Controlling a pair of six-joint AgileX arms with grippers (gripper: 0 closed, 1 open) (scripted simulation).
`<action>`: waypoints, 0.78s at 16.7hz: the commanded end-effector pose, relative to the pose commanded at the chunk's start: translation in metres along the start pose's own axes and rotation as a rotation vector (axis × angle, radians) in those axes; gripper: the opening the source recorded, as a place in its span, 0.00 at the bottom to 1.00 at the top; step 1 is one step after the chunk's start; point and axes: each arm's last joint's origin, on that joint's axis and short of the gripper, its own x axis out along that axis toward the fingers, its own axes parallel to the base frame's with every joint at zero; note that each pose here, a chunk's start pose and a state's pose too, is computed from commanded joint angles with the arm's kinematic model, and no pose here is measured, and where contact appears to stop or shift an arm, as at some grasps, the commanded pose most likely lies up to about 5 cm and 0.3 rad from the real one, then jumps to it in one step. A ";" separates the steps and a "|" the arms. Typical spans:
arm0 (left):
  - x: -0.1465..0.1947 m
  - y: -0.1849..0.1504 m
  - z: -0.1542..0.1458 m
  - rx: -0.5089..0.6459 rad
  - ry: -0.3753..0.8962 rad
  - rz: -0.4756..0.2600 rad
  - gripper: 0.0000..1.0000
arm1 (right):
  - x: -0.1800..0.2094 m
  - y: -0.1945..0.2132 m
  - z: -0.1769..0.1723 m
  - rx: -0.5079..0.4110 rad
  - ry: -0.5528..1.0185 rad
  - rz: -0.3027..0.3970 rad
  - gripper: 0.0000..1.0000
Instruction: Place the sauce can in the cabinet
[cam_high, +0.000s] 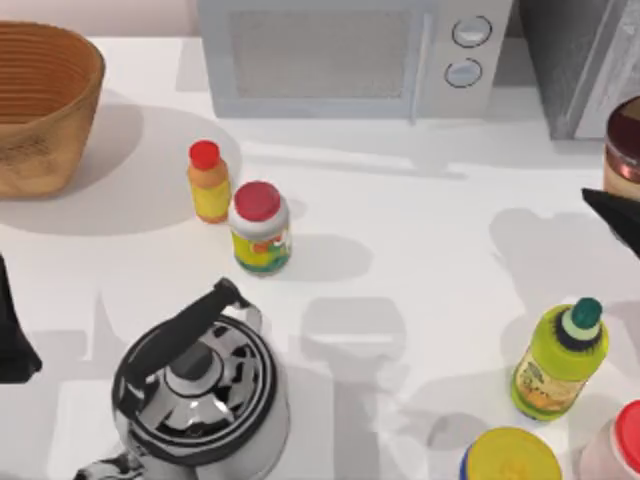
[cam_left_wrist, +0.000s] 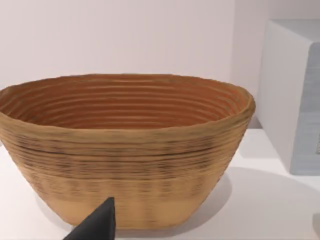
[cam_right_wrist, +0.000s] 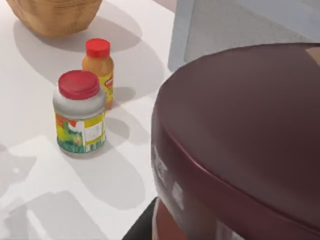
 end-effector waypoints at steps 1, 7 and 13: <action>0.000 0.000 0.000 0.000 0.000 0.000 1.00 | -0.011 0.009 -0.006 0.014 -0.002 -0.076 0.00; 0.000 0.000 0.000 0.000 0.000 0.000 1.00 | -0.054 0.053 -0.056 0.117 -0.094 -0.511 0.00; 0.000 0.000 0.000 0.000 0.000 0.000 1.00 | -0.062 0.067 -0.099 0.219 -0.234 -0.777 0.00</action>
